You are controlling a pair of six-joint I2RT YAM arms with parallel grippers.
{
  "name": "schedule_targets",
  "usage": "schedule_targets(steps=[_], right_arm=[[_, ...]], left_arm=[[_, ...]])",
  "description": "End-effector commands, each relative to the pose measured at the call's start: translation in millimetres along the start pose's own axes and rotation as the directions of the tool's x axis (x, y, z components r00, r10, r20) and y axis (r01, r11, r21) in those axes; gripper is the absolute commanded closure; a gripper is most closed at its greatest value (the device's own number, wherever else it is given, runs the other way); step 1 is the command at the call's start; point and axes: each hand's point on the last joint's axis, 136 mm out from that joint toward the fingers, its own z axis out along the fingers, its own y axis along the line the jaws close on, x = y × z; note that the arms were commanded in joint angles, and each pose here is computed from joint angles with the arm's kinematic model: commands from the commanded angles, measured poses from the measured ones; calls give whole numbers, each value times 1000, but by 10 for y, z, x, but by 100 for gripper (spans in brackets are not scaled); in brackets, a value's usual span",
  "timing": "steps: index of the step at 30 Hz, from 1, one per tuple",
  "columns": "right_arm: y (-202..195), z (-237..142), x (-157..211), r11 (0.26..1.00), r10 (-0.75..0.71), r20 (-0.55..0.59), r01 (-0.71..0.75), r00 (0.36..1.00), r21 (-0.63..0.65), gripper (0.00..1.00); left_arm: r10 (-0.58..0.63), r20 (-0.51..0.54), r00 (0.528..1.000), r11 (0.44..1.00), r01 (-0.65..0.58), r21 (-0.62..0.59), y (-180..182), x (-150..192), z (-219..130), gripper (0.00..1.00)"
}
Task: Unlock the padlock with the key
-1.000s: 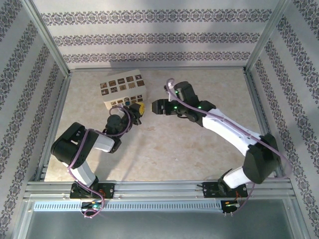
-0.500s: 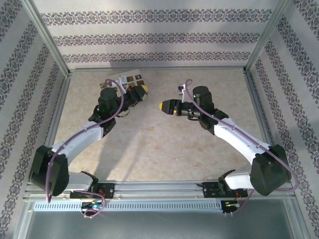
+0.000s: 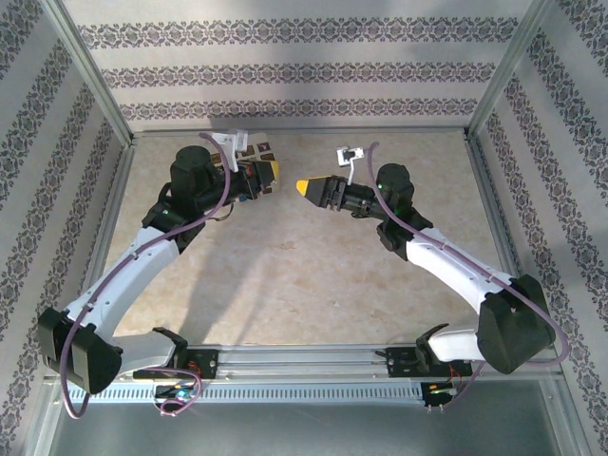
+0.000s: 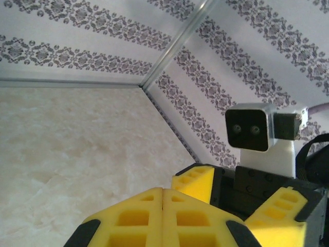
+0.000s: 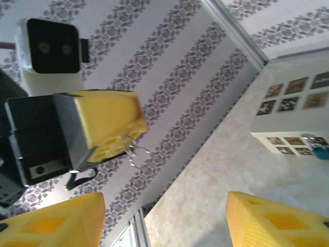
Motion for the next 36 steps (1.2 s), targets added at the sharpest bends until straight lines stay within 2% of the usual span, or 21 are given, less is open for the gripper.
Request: schedule_targets(steps=[1, 13, 30, 36], right_arm=[[423, 106, -100, 987, -86, 13, 87, 996, -137, 38], [451, 379, -1, 982, -59, -25, 54, 998, -181, 48], [461, 462, -10, 979, -44, -33, 36, 999, -199, 69], [448, 486, 13, 979, -35, -41, 26, 999, -200, 73]], left_arm=[[63, -3, 998, 995, -63, 73, -235, -50, -98, 100], [50, 18, 999, 992, -52, 115, -322, -74, -134, 100], [38, 11, 999, 992, -39, 119, -296, -30, -117, 100], [37, 13, 999, 992, -38, 119, -296, -36, -116, 100]])
